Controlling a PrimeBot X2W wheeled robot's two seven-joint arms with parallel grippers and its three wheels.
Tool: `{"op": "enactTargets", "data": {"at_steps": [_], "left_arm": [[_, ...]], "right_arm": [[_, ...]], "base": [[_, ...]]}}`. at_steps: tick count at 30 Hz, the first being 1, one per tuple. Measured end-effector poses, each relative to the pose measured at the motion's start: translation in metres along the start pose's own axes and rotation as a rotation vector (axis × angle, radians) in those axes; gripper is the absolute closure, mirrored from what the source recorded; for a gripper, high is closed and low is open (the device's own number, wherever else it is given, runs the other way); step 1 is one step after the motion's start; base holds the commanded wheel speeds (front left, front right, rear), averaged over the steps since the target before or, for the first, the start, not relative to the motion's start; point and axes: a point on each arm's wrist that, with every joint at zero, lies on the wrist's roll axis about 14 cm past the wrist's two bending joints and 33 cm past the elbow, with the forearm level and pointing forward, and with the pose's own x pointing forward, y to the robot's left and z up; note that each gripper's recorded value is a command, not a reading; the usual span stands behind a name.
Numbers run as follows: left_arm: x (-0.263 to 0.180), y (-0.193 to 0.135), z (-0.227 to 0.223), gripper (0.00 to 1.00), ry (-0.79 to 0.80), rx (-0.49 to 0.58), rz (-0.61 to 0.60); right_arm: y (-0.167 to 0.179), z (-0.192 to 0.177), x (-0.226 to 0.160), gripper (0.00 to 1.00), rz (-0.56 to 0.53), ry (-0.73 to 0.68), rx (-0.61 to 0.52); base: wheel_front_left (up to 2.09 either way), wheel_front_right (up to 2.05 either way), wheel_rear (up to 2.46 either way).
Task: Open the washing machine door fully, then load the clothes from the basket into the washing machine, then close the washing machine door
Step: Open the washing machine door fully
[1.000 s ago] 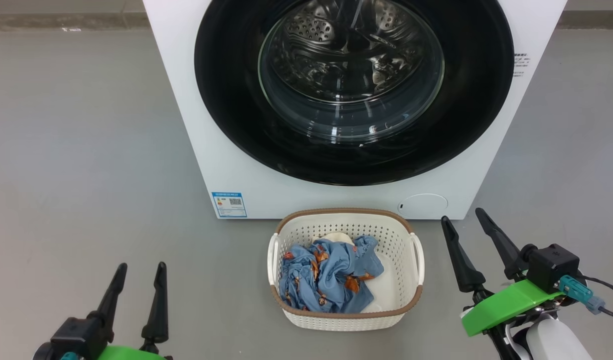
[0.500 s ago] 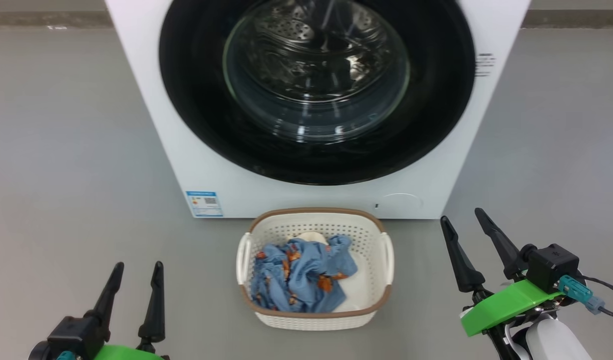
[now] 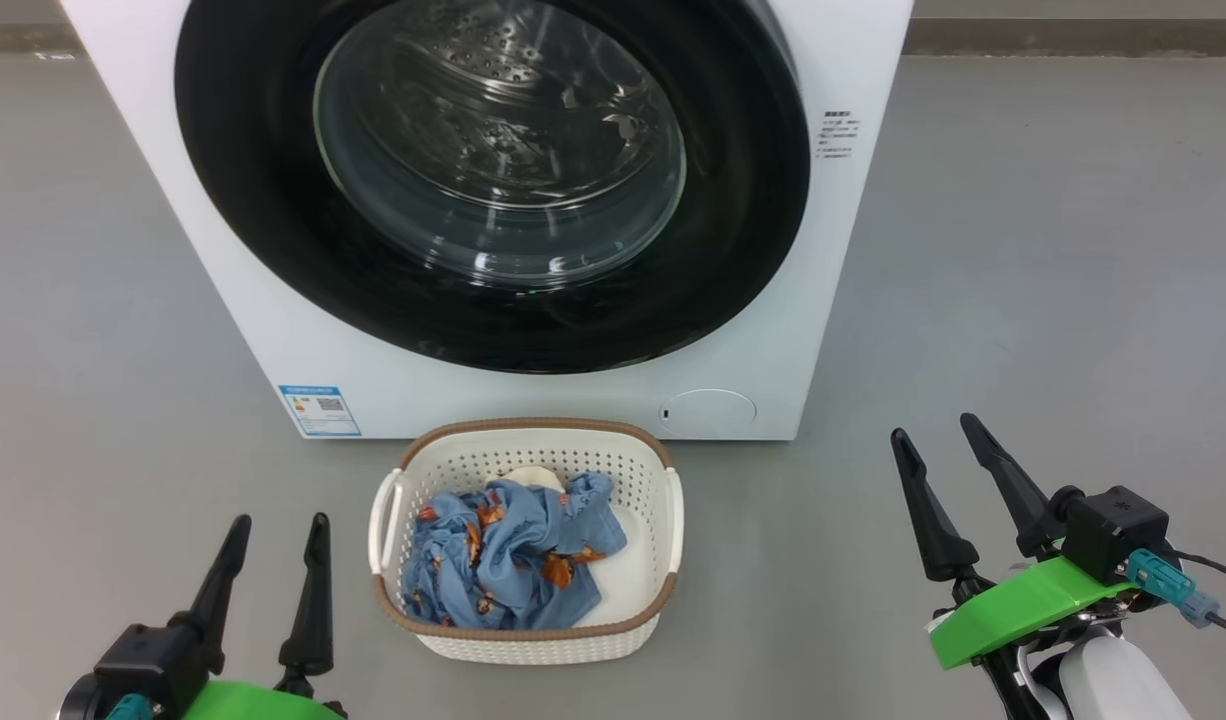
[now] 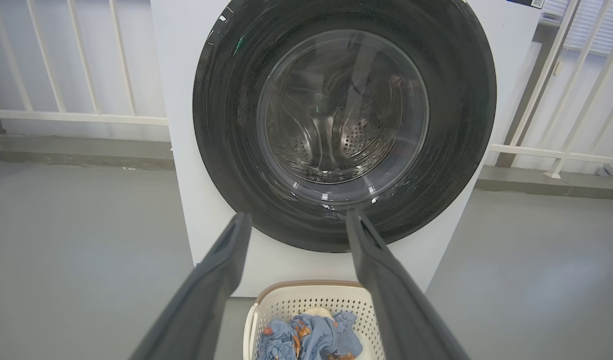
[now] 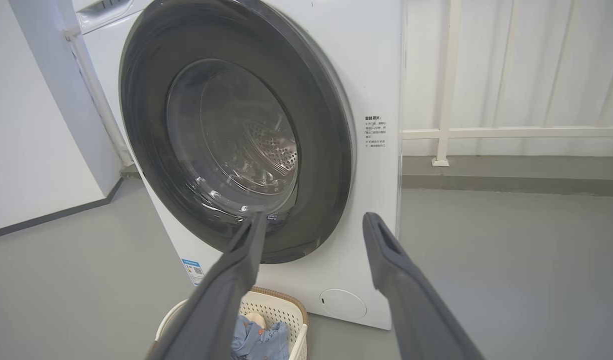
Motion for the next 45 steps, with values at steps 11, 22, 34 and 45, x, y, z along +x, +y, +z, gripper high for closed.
{"op": "enactTargets", "data": {"at_steps": [11, 22, 34, 45], "left_arm": [[-0.0013, 0.0015, -0.0011, 0.0, 0.004, 0.002, 0.004], [-0.0027, 0.0013, 0.0013, 0.0, -0.002, 0.003, 0.004], [-0.0023, 0.0009, 0.0012, 0.0, -0.002, 0.003, 0.002], [-0.0019, 0.0012, 0.0005, 0.0, -0.001, 0.002, 0.003]], "right_arm": [[0.0021, -0.0009, 0.0012, 0.0, 0.007, 0.002, 0.001], [0.0088, -0.0004, 0.0014, 0.0, 0.027, 0.002, 0.0], [0.0068, -0.0003, 0.0012, 0.0, 0.022, 0.002, -0.002], [0.0015, -0.0001, 0.0017, 0.0, 0.007, 0.0, -0.003]], "base": [[0.13, 0.13, -0.25], [0.0, 0.0, 0.0], [0.0, 0.0, 0.0], [0.0, 0.0, 0.0]]}}
